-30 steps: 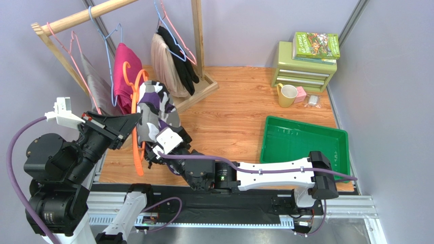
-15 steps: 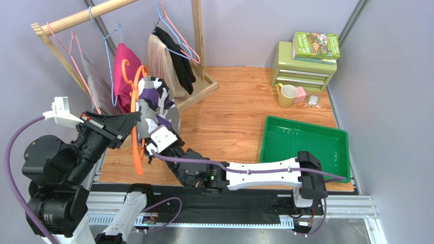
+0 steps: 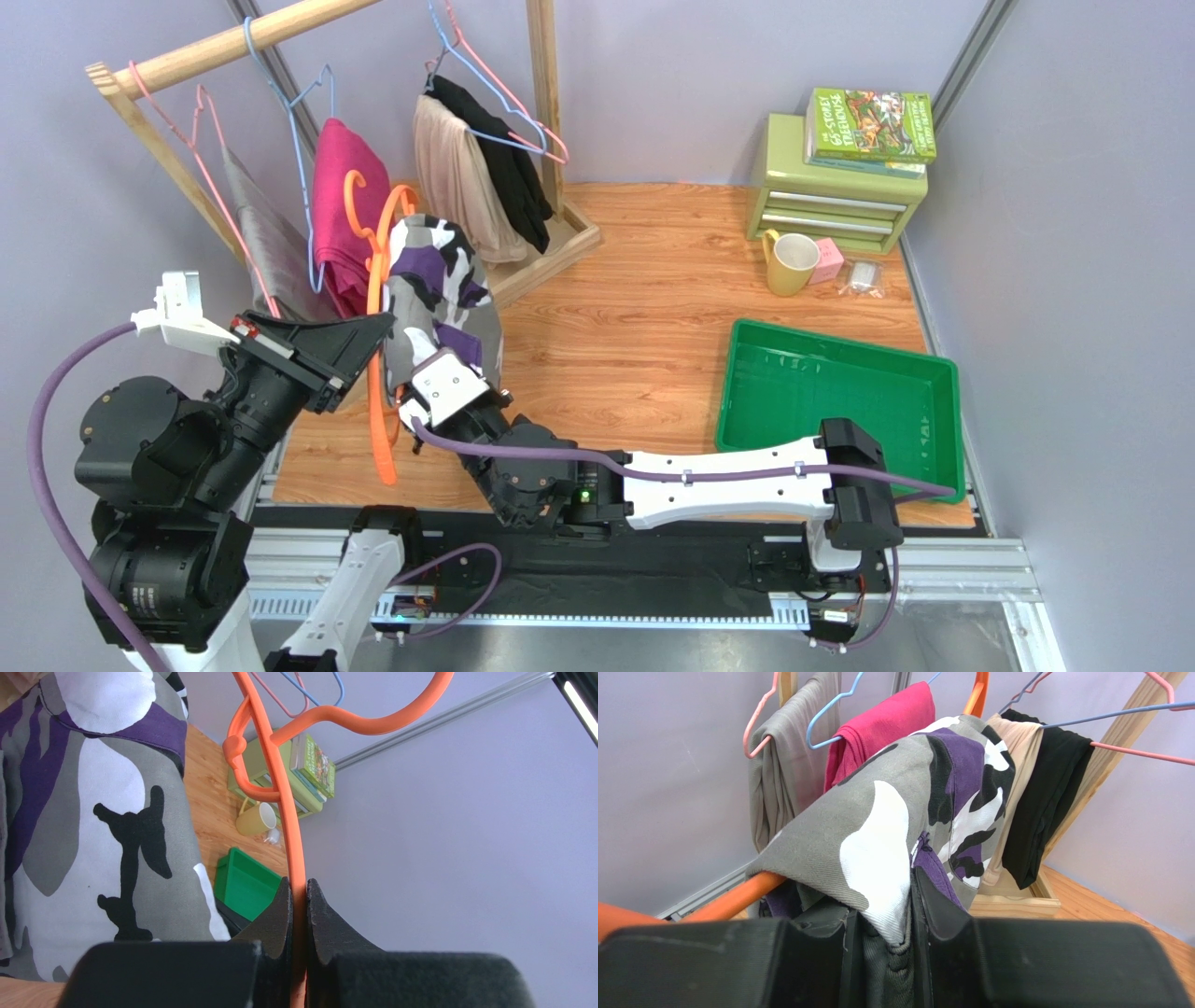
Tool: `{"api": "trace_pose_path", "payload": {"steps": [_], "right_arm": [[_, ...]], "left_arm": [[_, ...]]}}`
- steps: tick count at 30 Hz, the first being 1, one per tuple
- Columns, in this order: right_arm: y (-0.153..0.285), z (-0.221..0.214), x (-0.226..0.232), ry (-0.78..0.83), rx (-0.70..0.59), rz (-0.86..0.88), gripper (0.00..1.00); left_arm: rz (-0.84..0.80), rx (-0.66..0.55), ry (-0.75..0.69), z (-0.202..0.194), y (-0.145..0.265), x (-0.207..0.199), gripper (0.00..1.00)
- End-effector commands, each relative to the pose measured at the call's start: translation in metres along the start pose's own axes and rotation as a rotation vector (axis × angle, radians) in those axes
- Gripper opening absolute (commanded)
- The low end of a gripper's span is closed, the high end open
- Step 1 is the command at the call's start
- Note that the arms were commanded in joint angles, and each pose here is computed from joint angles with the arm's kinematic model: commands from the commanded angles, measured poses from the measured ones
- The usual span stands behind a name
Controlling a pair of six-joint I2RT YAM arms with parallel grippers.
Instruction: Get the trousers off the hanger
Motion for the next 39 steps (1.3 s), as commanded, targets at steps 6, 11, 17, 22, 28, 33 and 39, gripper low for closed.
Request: {"api": "trace_pose_path", "payload": {"steps": [6, 11, 17, 22, 28, 33, 39], "right_arm": [[0.013, 0.130, -0.028, -0.225, -0.210, -0.054, 0.00], [0.016, 0.153, -0.029, -0.214, -0.235, -0.041, 0.00], [0.021, 0.185, -0.040, -0.214, -0.285, -0.047, 0.00], [0.030, 0.212, -0.055, -0.242, -0.332, -0.054, 0.00], [0.044, 0.249, -0.072, -0.276, -0.399, -0.043, 0.00], [0.054, 0.279, -0.086, -0.296, -0.455, -0.039, 0.00], [0.063, 0.305, -0.103, -0.313, -0.514, -0.050, 0.00]], "left_arm": [[-0.070, -0.068, -0.079, 0.008, -0.006, -0.004, 0.00], [-0.040, -0.049, -0.076, 0.002, -0.014, 0.007, 0.00], [-0.011, -0.033, -0.067, -0.003, -0.021, 0.017, 0.00], [-0.003, -0.028, -0.070, -0.003, -0.023, 0.019, 0.00], [0.016, -0.016, -0.066, -0.006, -0.028, 0.025, 0.00], [0.032, -0.010, -0.061, -0.009, -0.031, 0.031, 0.00], [0.043, -0.013, -0.066, -0.011, -0.030, 0.034, 0.00]]}}
Point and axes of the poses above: each gripper's point midway between its finger pads, its own y axis back along the fingers, its own x axis along the line the jaws close on, z = x × y, the point moved 3 cm from there along y, back along the fingers, and after that the axes turned 15 degrees about -y, right-handed, at the moved point
